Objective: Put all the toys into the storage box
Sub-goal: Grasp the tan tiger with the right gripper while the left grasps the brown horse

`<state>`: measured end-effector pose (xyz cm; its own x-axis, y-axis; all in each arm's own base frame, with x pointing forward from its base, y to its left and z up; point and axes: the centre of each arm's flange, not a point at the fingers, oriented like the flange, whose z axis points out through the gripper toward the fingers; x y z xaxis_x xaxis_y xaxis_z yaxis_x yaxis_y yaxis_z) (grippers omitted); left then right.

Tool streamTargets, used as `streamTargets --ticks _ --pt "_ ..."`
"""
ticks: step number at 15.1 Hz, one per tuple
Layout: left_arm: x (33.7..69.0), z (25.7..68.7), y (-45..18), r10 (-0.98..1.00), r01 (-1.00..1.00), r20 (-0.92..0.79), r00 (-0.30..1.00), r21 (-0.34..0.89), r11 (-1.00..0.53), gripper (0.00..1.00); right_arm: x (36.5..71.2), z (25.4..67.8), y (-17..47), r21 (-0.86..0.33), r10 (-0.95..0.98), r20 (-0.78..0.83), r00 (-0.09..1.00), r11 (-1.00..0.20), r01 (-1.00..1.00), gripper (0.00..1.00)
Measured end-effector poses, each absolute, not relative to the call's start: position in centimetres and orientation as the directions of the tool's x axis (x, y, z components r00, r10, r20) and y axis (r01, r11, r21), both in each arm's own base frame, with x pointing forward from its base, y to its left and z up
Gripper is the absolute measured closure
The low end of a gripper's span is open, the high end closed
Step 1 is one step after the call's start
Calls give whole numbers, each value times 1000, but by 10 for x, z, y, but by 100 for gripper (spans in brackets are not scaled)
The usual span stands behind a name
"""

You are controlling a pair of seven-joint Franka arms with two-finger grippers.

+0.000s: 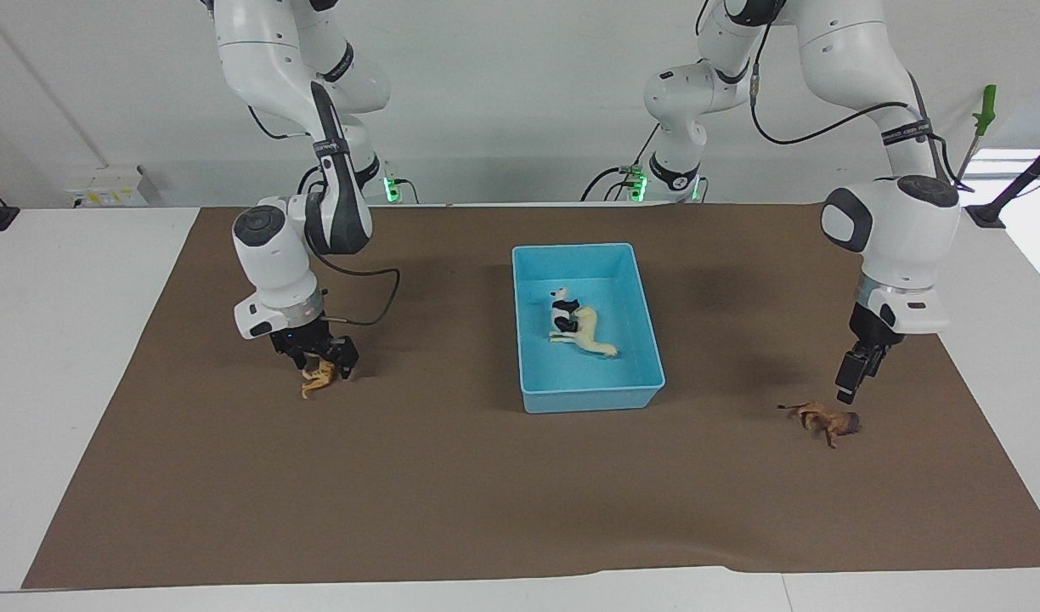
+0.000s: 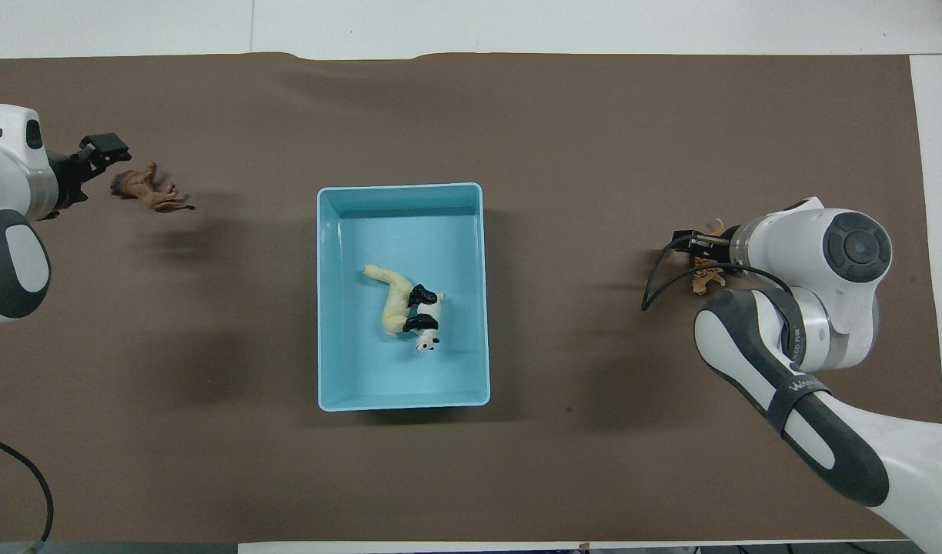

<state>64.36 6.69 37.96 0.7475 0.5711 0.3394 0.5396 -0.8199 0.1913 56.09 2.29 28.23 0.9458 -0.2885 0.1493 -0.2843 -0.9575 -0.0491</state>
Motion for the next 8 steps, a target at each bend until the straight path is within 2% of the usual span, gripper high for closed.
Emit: streamTargets --ticks 6,8 --pt "654 332 77 686 653 269 676 212 -727 0 568 292 37 -46 -320 113 941 -947 -317 65" --pt "652 325 74 699 667 254 669 211 -715 0 574 302 45 -37 -307 92 947 -952 -305 65"
